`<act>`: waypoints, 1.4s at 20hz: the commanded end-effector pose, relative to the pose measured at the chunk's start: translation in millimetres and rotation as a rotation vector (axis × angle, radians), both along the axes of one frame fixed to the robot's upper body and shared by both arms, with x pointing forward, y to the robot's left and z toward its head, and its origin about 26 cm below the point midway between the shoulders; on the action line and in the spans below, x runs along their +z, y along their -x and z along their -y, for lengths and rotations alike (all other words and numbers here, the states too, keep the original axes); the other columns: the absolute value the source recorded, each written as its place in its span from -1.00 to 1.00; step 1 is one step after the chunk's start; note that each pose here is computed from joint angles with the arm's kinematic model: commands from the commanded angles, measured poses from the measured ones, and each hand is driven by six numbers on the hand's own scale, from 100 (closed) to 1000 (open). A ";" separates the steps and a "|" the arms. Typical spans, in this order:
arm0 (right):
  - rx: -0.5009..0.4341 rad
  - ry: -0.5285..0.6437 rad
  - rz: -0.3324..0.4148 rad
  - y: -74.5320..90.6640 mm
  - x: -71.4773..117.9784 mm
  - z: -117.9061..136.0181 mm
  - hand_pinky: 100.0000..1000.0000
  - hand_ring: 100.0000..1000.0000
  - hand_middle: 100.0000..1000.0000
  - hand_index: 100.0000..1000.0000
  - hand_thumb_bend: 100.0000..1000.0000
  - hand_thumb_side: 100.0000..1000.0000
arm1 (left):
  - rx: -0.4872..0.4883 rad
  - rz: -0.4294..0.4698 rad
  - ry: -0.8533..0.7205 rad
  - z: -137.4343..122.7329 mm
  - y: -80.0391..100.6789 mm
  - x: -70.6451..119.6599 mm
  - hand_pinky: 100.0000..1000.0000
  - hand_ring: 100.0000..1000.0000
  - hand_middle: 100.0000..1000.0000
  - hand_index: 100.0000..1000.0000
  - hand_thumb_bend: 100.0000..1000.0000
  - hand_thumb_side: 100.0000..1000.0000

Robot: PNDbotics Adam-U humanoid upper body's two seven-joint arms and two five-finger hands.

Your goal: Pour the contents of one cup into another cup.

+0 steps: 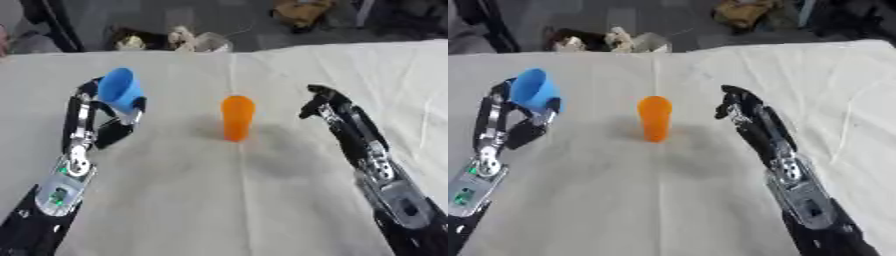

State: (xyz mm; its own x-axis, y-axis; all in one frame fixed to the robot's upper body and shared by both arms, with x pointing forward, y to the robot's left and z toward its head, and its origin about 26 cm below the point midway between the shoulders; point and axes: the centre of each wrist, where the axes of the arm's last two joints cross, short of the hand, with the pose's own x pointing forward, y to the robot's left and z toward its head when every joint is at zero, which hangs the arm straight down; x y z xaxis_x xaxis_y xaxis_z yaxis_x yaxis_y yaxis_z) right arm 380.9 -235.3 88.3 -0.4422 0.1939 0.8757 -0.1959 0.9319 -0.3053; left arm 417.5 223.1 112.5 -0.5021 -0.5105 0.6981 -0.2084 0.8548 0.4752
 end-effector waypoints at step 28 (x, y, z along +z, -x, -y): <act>-0.047 0.416 0.182 -36.7 -2.0 -15.6 0.86 0.61 0.47 0.90 -0.68 0.01 | -0.257 0.040 -0.073 11.6 75.4 71.7 -0.33 0.27 -0.83 -0.03 -1.00 -0.83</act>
State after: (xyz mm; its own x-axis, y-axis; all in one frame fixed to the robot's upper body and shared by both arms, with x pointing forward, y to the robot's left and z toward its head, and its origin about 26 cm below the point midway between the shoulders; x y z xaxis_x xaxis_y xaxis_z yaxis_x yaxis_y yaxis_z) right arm 413.8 -221.4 77.5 -0.5361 0.5227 0.6628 -0.0844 0.7481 -0.6582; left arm 344.8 208.6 173.0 -0.6228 -0.4078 0.6677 0.0042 0.8517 0.5240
